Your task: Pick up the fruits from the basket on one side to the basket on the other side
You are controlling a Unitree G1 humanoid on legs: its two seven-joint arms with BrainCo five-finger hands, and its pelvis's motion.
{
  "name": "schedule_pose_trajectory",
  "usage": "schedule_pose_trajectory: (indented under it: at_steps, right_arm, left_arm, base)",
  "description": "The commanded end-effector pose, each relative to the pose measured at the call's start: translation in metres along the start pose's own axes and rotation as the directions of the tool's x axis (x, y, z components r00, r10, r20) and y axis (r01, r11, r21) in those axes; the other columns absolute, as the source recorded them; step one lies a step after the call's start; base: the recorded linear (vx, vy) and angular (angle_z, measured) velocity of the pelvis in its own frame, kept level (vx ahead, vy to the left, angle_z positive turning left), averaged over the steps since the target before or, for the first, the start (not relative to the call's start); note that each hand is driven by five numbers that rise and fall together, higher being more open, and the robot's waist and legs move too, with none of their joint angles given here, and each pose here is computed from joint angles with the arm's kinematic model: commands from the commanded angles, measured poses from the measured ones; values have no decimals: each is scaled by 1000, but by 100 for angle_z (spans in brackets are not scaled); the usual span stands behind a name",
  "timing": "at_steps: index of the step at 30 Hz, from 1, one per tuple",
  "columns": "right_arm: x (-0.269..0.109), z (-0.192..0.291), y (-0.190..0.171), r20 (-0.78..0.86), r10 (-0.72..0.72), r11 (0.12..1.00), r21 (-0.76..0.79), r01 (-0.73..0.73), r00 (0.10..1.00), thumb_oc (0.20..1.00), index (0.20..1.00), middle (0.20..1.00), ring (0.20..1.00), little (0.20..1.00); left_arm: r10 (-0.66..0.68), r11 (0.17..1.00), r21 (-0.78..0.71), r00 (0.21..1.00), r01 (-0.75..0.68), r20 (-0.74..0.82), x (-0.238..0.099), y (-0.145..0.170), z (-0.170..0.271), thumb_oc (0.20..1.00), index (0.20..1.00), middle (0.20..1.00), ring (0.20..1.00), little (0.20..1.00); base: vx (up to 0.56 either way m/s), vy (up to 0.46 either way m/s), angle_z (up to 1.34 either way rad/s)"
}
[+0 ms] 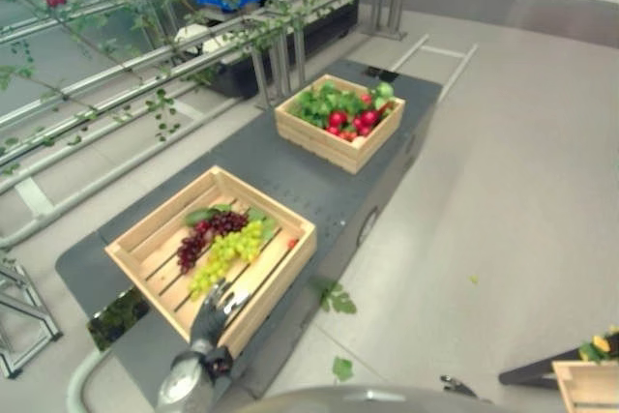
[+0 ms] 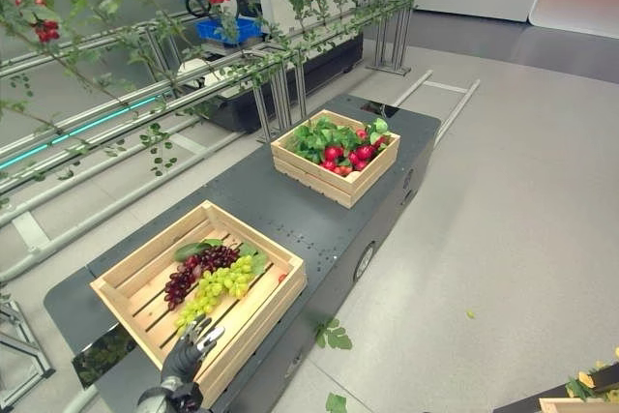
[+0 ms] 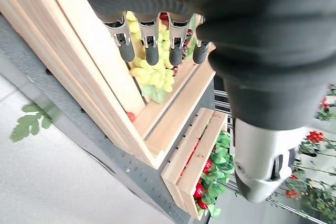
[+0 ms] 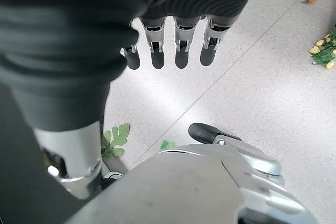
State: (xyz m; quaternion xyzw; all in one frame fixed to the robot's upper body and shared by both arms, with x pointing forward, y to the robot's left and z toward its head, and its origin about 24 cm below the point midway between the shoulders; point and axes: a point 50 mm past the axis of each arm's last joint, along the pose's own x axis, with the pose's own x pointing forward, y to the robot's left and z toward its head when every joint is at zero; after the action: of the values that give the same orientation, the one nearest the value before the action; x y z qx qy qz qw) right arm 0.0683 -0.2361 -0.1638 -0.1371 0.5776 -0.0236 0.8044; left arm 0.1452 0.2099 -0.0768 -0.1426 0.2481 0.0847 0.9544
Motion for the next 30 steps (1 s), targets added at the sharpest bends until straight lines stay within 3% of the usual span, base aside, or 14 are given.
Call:
schedule_pose_trajectory:
  at_steps: [1, 12, 23, 30]
  right_arm:
    - [4, 15, -7, 4, -22, 1000, -4, 23, 1000, 1000, 1000, 1000, 1000, 1000]
    - [4, 15, -4, -2, -15, 1000, -19, 15, 1000, 1000, 1000, 1000, 1000, 1000]
    - [5, 25, -6, 20, -14, 999, -31, 15, 1000, 1000, 1000, 1000, 1000, 1000]
    - [7, 40, -17, 46, -30, 998, -45, 32, 998, 1000, 1000, 1000, 1000, 1000]
  left_arm:
    - [-40, 999, 6, 981, 40, 191, 2, -2, 43, 1000, 1000, 1000, 1000, 1000]
    - [-32, 999, 3, 965, 32, 262, 1, -3, 61, 1000, 1000, 1000, 1000, 1000]
    - [-11, 994, 108, 958, -21, 288, 13, -2, 81, 1000, 1000, 1000, 1000, 1000]
    - [-30, 942, 325, 945, -83, 327, 25, 8, 114, 1000, 1000, 1000, 1000, 1000]
  base:
    - [0, 0, 0]
    - [0, 0, 0]
    - [-4, -2, 0]
    - [-61, -16, 0]
